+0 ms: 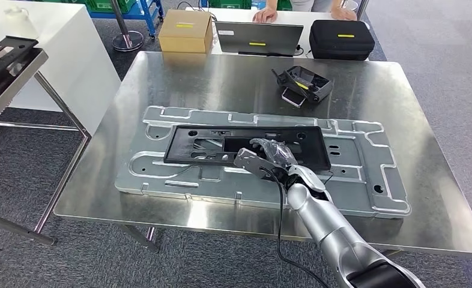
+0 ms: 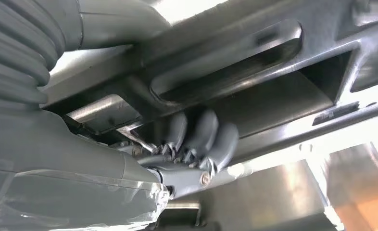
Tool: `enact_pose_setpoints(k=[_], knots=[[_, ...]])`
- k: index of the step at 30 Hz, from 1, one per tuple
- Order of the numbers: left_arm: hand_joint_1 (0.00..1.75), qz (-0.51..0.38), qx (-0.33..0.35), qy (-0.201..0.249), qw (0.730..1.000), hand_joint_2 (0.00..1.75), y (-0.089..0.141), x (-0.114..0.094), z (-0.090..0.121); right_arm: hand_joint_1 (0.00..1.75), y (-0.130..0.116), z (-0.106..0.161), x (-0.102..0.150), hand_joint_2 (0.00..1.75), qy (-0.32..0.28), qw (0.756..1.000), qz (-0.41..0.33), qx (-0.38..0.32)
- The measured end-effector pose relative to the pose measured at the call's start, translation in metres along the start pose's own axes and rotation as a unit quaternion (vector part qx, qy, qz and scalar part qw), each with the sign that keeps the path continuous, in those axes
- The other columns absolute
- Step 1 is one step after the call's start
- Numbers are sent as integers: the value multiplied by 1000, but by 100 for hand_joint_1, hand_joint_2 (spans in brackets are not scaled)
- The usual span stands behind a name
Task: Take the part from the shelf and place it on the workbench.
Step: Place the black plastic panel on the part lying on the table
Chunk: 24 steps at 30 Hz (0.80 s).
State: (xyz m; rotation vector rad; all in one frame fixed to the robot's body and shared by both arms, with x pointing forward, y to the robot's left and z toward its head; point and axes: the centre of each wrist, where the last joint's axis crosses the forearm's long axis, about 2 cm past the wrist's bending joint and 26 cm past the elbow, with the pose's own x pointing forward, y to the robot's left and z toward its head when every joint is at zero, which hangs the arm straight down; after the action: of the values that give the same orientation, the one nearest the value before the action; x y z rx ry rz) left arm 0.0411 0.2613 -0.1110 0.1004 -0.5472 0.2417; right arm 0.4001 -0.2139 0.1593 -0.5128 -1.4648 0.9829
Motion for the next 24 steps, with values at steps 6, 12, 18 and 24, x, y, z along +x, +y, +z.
enact_pose_setpoints(k=[6, 12, 18, 24], knots=[[0, 4, 0, -1, 1000, 0, 0, 0, 0, 0, 3, 2, -4, 175, 3, 1000, -11, 3], [0, 8, 1, 0, 1000, 0, 0, 0, 0, 0, 7, 9, -9, 175, -11, 999, -38, -22], [0, 6, 2, -1, 1000, 0, 1, -2, 1, 0, -16, 36, -6, 175, -135, 958, -148, -205], [0, -3, 1, -4, 1000, 0, 2, -3, 1, 0, -62, 88, 1, 175, -279, 821, -240, -437]])
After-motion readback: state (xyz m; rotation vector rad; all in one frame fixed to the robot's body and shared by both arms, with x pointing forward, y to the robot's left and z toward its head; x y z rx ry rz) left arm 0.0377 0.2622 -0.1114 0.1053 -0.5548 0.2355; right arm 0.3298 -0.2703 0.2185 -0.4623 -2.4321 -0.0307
